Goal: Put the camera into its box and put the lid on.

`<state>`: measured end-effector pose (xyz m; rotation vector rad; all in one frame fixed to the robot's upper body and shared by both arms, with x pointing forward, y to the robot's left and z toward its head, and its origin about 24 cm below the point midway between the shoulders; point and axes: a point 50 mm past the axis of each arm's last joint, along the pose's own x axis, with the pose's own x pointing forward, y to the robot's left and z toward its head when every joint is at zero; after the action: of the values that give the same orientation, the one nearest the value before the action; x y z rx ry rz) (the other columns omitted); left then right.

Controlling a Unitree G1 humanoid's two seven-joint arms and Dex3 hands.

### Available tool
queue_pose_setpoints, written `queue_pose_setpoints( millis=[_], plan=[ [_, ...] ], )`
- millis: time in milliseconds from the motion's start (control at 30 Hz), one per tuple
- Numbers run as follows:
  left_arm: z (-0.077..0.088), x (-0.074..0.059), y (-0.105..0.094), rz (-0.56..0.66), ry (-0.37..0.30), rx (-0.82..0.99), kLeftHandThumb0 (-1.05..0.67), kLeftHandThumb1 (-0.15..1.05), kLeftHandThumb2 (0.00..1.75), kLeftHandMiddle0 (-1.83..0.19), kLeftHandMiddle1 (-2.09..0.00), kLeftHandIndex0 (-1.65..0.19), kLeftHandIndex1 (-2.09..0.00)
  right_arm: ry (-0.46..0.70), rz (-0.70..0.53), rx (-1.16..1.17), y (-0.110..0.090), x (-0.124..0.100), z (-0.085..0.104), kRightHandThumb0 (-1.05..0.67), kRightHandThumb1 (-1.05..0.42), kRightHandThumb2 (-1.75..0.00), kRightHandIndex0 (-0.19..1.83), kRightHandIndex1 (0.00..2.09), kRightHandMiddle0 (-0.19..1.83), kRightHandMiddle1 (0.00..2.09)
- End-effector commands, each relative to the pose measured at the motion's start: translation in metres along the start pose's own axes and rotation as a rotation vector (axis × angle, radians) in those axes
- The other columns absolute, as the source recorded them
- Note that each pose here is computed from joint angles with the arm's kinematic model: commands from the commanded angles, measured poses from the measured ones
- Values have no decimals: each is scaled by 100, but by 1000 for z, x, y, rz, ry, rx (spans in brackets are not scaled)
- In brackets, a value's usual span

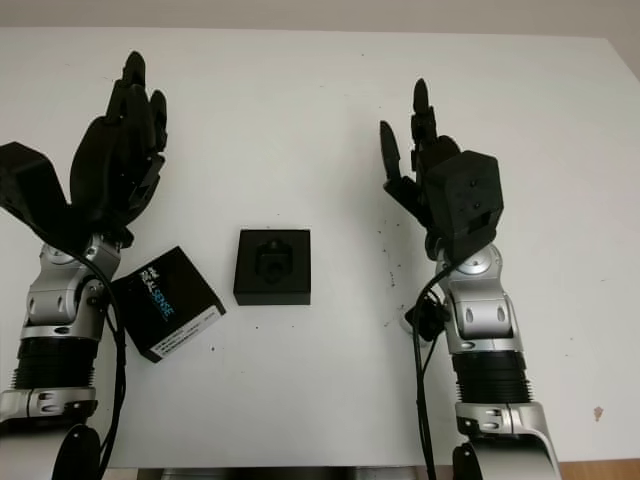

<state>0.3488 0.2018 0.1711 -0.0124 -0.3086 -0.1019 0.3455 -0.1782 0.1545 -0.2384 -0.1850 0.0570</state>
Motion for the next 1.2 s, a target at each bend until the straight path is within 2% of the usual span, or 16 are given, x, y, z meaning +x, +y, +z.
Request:
queue_pose_setpoints(
  millis=[0, 433, 600, 800, 900, 1033, 1167],
  plan=[
    [1, -2, -1, 5, -8, 0, -84, 105, 69, 19, 0, 19, 0, -14, 1, 1, 1, -1, 5, -83, -105, -66, -19, 0, -19, 0],
    [-1, -4, 2, 10, 9, 0, -84, 105, 69, 19, 0, 19, 0, -29, 13, 28, 3, -3, 2, -81, -105, -64, -19, 0, -19, 0],
    [0, -6, 1, 16, 6, 0, -84, 105, 70, 19, 0, 19, 0, -46, 24, -29, -4, -8, 5, -86, -105, -64, -19, 0, -19, 0],
    [0, -6, 2, 9, 7, -3, -84, 105, 68, 19, 0, 19, 0, -85, 87, -49, -13, -17, 12, -81, -105, -61, -19, 0, -19, 0],
    [-1, -6, 2, 3, 8, 0, -83, 105, 68, 19, 0, 19, 0, -138, 154, -102, -22, -22, 13, -81, -105, -45, -18, 2, -15, 3],
    [-1, -5, 2, 1, 8, -2, -84, 105, 68, 19, 0, 19, 0, -160, 245, -21, -32, -26, 11, -78, -102, -12, -18, 1, -14, 4],
    [-2, -5, 3, -2, 9, -3, -83, 105, 68, 19, 0, 19, 0, -139, 310, -16, -45, -32, 10, -74, -92, -4, -12, 4, -6, 9]
  ],
)
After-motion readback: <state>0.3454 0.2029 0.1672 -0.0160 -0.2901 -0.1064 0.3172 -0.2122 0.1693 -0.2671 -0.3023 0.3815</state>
